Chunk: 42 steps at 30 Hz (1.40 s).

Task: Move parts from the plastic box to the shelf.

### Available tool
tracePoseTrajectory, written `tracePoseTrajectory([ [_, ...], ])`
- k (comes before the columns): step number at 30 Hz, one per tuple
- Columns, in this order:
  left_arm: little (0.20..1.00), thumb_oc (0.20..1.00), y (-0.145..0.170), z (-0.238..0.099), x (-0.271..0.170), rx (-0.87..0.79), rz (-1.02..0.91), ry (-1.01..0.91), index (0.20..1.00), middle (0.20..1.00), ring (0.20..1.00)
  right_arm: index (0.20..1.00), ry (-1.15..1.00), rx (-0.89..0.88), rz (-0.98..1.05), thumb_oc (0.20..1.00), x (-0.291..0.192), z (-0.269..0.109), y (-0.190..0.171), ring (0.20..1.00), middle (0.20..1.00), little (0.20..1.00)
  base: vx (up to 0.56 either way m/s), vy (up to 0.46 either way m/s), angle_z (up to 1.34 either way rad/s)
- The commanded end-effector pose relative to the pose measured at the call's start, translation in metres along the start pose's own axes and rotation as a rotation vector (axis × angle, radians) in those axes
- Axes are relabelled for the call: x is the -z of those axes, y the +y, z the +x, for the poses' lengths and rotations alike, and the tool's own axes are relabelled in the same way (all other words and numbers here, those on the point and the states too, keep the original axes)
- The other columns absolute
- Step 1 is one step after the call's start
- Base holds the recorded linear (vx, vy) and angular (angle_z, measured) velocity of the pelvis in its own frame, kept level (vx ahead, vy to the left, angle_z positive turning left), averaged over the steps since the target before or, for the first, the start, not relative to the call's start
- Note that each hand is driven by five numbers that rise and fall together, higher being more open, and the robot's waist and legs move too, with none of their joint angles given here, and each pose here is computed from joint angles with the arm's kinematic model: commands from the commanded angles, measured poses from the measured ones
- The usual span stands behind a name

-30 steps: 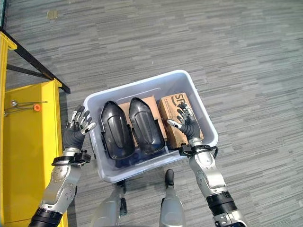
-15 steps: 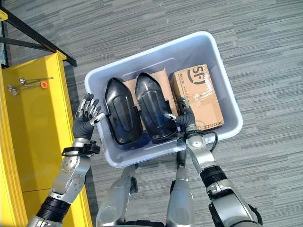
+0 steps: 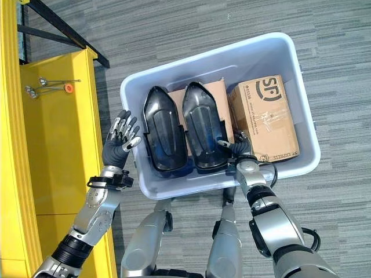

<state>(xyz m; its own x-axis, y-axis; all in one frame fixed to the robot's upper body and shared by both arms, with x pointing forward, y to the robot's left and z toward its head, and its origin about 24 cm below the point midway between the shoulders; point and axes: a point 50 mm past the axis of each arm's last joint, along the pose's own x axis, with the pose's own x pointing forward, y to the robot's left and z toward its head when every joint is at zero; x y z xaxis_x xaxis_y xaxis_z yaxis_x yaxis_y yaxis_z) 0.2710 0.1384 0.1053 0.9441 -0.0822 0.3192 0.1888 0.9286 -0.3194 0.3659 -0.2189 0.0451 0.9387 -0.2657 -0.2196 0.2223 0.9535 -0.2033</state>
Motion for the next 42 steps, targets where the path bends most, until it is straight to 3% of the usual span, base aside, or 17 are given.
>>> tracePoseTrajectory([
  [1,1.0,1.0,-0.009,0.005,-0.022,0.056,-0.015,-0.124,1.0,1.0,1.0,1.0,-0.02,0.057,-0.068,1.0,-0.011,0.006,-0.012,1.0,1.0,1.0,-0.01,0.008,0.1],
  [11,1.0,1.0,-0.014,0.006,-0.025,0.071,-0.014,-0.136,1.0,1.0,1.0,1.0,0.017,0.125,-0.192,1.0,-0.008,0.008,-0.025,1.0,1.0,1.0,0.0,0.006,0.03],
  [13,1.0,1.0,-0.014,0.008,-0.027,0.063,-0.002,-0.152,1.0,1.0,1.0,0.2,-0.015,0.107,-0.294,0.2,-0.013,0.008,-0.017,0.2,0.2,0.2,-0.01,0.023,0.12],
  [19,1.0,1.0,-0.014,0.01,-0.029,0.037,0.001,-0.164,1.0,1.0,1.0,0.2,-0.039,0.149,-0.291,0.2,-0.017,0.008,-0.012,0.2,0.2,0.2,0.0,0.014,0.03],
  [27,1.0,1.0,-0.009,0.011,-0.028,0.0,0.023,-0.158,1.0,1.0,1.0,0.2,-0.078,0.169,-0.088,0.2,-0.019,0.002,0.005,0.2,0.2,0.2,0.0,0.0,0.0],
  [42,1.0,1.0,0.015,0.002,-0.031,-0.095,0.08,-0.148,1.0,1.0,1.0,0.2,-0.431,0.172,0.171,0.2,-0.053,-0.039,-0.001,0.2,0.2,0.2,0.01,-0.003,-0.05],
])
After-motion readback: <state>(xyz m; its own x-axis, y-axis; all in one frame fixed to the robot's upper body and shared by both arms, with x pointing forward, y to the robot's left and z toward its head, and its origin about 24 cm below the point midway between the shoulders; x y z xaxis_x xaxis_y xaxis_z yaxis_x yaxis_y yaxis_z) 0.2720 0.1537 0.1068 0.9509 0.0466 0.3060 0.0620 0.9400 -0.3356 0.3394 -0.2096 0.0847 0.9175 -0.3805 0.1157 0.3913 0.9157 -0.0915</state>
